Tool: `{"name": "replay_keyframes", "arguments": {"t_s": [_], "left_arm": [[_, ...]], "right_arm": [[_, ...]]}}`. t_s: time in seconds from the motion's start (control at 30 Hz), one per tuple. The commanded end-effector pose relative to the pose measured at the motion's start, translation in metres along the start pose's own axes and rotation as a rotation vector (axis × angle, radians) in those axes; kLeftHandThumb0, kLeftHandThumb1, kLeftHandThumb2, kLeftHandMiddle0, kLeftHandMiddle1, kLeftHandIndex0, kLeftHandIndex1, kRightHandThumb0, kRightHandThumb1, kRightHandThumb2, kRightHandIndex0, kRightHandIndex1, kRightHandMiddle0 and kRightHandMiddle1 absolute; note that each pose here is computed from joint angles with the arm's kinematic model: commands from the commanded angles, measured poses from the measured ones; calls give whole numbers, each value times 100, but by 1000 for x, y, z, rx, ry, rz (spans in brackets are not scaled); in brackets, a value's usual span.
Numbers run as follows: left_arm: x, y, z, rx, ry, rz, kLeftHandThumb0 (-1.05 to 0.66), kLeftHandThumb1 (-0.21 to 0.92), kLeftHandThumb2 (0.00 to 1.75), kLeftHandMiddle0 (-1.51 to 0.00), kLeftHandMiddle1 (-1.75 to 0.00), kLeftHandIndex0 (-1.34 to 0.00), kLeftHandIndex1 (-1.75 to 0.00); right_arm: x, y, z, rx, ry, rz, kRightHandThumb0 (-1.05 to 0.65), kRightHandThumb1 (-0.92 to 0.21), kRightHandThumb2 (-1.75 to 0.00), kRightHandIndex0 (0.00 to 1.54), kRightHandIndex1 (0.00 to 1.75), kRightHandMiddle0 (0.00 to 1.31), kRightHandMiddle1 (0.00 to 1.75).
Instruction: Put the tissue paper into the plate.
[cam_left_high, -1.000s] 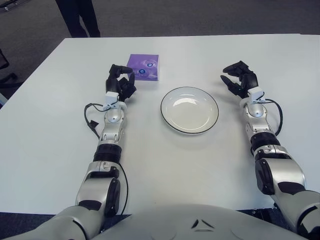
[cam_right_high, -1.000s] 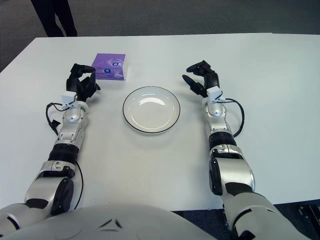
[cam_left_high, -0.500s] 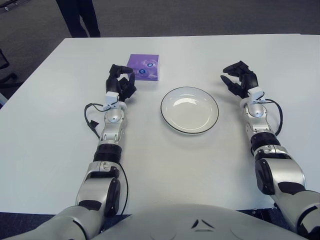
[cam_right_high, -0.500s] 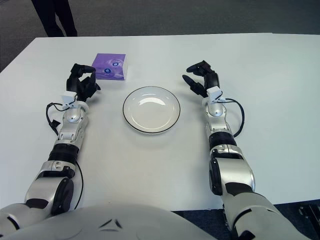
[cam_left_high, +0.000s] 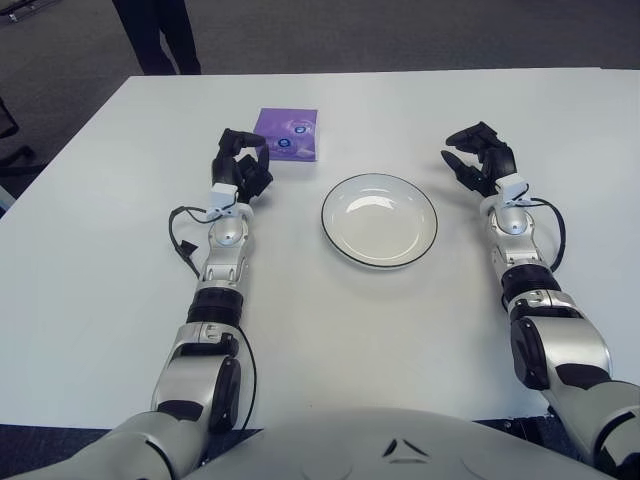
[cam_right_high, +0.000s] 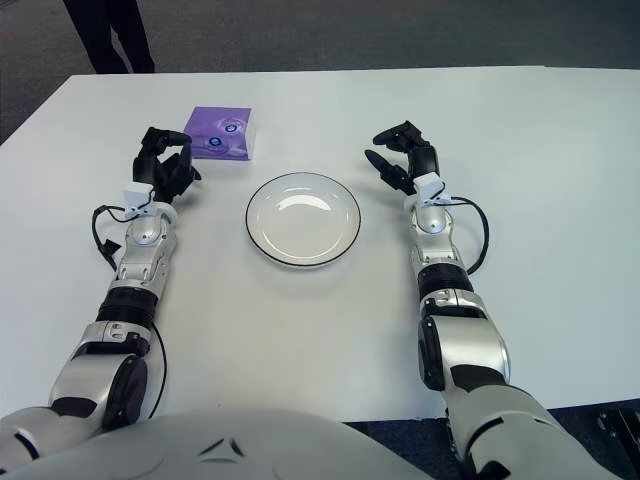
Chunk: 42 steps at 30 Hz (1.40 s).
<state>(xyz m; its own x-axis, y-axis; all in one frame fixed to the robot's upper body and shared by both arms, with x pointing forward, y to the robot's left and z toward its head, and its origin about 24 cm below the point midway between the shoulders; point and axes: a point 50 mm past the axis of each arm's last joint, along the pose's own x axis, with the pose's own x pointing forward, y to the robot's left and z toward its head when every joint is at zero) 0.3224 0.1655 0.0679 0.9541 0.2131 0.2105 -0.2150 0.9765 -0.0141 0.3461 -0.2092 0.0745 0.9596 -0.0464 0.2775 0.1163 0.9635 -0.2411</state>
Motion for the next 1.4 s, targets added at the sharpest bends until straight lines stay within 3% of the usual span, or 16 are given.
{"name": "replay_keyframes", "arguments": {"t_s": [0.0, 1.37], "left_arm": [[-41, 11, -48, 22, 199, 23, -37, 81, 57, -87, -175, -38, -163], [-41, 11, -48, 19, 197, 24, -37, 80, 58, -87, -175, -38, -163]], "right_arm": [[-56, 12, -55, 6, 235, 39, 0, -92, -18, 54, 131, 53, 130], [-56, 13, -54, 18, 226, 42, 0, -92, -17, 55, 130, 54, 130]]}}
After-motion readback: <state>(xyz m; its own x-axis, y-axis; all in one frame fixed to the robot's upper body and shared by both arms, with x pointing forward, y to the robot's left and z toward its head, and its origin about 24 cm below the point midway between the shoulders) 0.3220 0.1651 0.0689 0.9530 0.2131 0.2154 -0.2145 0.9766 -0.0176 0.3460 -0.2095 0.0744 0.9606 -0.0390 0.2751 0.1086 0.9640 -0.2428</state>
